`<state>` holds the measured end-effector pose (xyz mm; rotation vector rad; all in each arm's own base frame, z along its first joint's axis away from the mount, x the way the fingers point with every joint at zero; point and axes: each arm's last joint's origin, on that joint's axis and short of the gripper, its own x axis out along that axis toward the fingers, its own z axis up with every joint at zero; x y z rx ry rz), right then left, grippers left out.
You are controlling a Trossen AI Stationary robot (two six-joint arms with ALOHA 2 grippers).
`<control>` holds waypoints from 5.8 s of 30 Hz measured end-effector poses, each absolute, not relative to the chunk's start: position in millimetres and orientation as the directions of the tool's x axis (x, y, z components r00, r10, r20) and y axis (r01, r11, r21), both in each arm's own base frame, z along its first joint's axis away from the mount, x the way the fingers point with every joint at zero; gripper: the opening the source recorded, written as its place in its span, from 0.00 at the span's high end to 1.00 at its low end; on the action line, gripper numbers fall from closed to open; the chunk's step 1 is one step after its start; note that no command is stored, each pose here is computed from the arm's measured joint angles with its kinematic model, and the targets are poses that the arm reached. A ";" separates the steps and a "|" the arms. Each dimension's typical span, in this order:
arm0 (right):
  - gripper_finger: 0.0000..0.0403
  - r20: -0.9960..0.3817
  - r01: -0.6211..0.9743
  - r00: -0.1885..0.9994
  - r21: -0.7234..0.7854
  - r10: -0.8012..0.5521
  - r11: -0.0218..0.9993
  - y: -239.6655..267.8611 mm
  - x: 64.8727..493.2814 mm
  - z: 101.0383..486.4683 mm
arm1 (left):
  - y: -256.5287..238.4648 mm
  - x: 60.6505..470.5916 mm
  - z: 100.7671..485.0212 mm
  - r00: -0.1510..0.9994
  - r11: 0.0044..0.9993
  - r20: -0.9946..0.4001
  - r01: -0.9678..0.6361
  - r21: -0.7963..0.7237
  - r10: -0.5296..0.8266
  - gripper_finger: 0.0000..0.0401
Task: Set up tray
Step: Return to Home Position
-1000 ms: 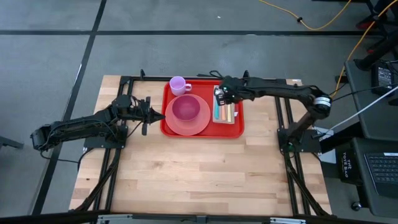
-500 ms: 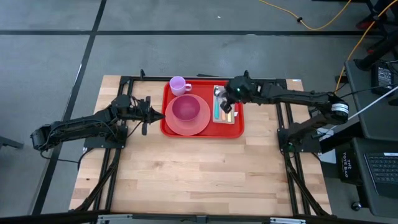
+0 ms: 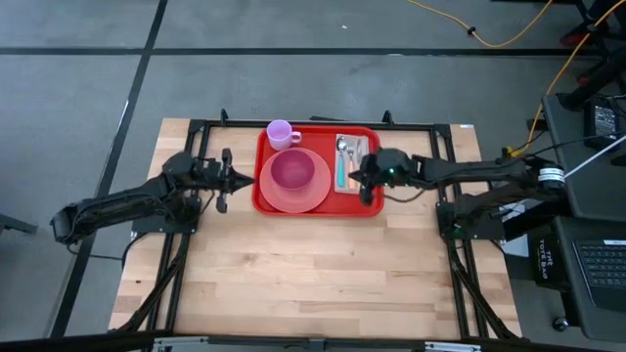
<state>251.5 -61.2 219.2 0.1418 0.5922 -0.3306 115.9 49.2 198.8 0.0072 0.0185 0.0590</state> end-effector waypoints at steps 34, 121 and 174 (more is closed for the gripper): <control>0.98 -0.273 0.279 0.926 0.034 -0.260 0.960 -9.6 161.8 193.9 | 3.0 101.3 182.8 0.973 0.985 0.160 -0.173 0.020 0.168 0.99; 0.98 -0.034 -0.085 0.996 -0.086 0.082 0.993 1.1 102.7 163.2 | 13.6 102.0 165.8 0.978 0.977 -0.014 -0.207 0.041 0.208 0.99; 0.96 0.131 -0.066 0.988 -0.110 0.080 0.992 1.1 101.9 179.5 | 13.6 102.1 165.7 0.978 0.977 -0.015 -0.208 0.041 0.208 0.99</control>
